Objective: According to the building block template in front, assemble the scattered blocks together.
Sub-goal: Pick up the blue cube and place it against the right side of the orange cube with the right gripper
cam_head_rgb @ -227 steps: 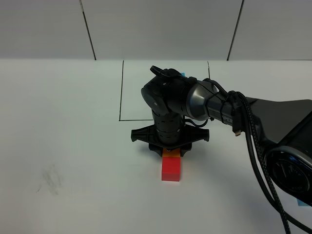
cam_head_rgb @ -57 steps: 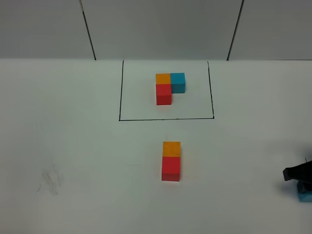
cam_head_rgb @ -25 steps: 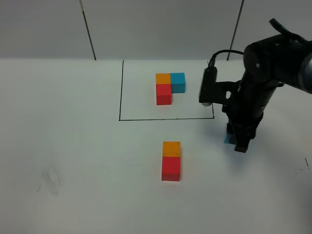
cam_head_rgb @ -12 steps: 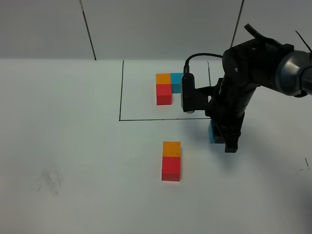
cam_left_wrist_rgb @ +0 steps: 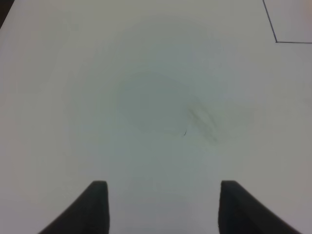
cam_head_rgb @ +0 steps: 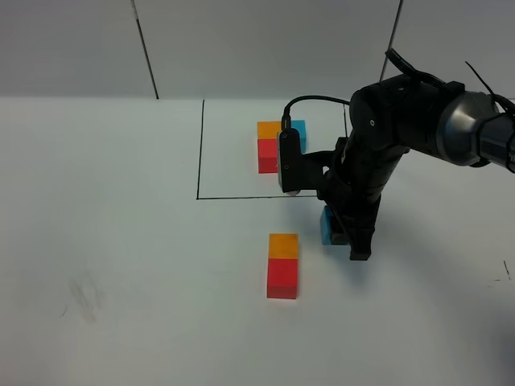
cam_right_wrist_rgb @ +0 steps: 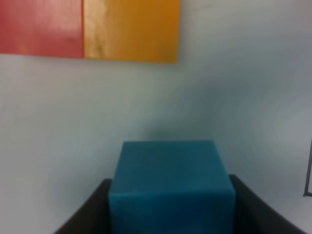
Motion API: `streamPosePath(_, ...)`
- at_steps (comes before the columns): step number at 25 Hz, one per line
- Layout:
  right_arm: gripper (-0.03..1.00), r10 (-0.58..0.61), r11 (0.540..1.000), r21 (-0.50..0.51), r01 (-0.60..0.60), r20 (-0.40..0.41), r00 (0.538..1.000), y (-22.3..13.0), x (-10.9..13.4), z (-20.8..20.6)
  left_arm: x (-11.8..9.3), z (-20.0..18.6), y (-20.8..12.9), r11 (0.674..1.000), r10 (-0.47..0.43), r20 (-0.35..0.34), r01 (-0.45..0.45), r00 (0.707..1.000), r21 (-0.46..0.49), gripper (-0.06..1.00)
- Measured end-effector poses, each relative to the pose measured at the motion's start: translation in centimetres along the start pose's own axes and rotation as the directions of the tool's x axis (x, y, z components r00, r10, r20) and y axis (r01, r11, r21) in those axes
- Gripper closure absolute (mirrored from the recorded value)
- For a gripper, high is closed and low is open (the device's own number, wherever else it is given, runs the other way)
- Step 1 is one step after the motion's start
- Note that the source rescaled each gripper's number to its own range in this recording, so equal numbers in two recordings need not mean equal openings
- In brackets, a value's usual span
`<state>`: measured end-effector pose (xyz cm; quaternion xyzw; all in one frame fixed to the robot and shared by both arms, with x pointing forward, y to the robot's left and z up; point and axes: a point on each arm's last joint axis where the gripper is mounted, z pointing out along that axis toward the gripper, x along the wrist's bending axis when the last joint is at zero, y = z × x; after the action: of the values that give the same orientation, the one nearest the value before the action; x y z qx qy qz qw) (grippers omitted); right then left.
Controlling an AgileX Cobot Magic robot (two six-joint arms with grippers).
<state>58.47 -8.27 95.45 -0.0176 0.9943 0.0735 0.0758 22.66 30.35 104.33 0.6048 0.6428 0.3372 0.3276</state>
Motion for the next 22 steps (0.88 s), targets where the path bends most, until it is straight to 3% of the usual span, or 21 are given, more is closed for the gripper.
streamPosePath(22, 0.51, 0.038, 0.999, -0.021, -0.039, -0.034, 0.999, 1.1, 0.4, 2.1, 0.0, 0.0, 0.0, 1.0, 0.0, 0.0, 0.0, 1.0, 0.0, 0.37)
